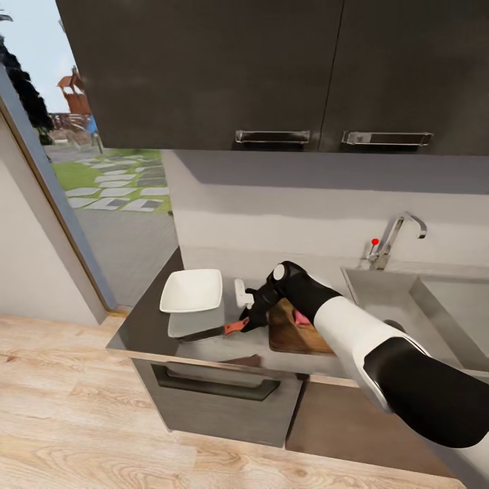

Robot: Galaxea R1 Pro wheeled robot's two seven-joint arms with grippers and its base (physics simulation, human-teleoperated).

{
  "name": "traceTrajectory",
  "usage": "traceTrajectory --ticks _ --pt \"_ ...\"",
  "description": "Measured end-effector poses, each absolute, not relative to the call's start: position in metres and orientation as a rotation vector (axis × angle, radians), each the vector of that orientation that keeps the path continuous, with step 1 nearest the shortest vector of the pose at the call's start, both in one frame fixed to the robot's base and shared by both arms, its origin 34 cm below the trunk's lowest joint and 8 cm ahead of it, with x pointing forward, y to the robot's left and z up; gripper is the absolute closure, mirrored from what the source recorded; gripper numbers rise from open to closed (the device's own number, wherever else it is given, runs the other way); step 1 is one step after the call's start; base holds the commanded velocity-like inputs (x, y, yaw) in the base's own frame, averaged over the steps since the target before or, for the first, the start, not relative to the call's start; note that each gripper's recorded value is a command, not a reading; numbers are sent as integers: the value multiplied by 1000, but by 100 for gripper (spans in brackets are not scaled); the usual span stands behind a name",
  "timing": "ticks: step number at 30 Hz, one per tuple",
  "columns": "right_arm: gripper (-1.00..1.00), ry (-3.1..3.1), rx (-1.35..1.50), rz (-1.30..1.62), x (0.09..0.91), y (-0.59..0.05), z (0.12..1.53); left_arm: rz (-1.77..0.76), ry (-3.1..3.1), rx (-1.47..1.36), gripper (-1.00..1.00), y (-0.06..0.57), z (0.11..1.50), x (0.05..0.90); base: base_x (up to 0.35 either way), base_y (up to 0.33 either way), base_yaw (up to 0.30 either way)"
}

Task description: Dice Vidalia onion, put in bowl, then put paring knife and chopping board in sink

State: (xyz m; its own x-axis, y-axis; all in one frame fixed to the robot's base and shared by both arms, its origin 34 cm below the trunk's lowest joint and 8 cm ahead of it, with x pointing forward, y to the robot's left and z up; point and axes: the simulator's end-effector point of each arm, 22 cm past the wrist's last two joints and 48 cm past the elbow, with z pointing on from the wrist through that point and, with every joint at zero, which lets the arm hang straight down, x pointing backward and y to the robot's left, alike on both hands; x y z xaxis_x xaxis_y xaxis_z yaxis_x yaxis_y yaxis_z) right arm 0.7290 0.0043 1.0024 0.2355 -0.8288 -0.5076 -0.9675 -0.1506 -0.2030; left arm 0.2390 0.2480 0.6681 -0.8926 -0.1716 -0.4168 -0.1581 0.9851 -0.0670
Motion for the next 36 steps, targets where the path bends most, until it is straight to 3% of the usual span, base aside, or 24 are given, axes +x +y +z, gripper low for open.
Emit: traceTrajectory --ticks 20,36 --pt "100 1594 -1668 231 771 29 1173 -43 2708 -236 -100 248 666 234 0 0 0" --pt "100 1599 -1399 52 810 -96 1235 -42 2727 -238 -100 247 663 225 0 0 0"
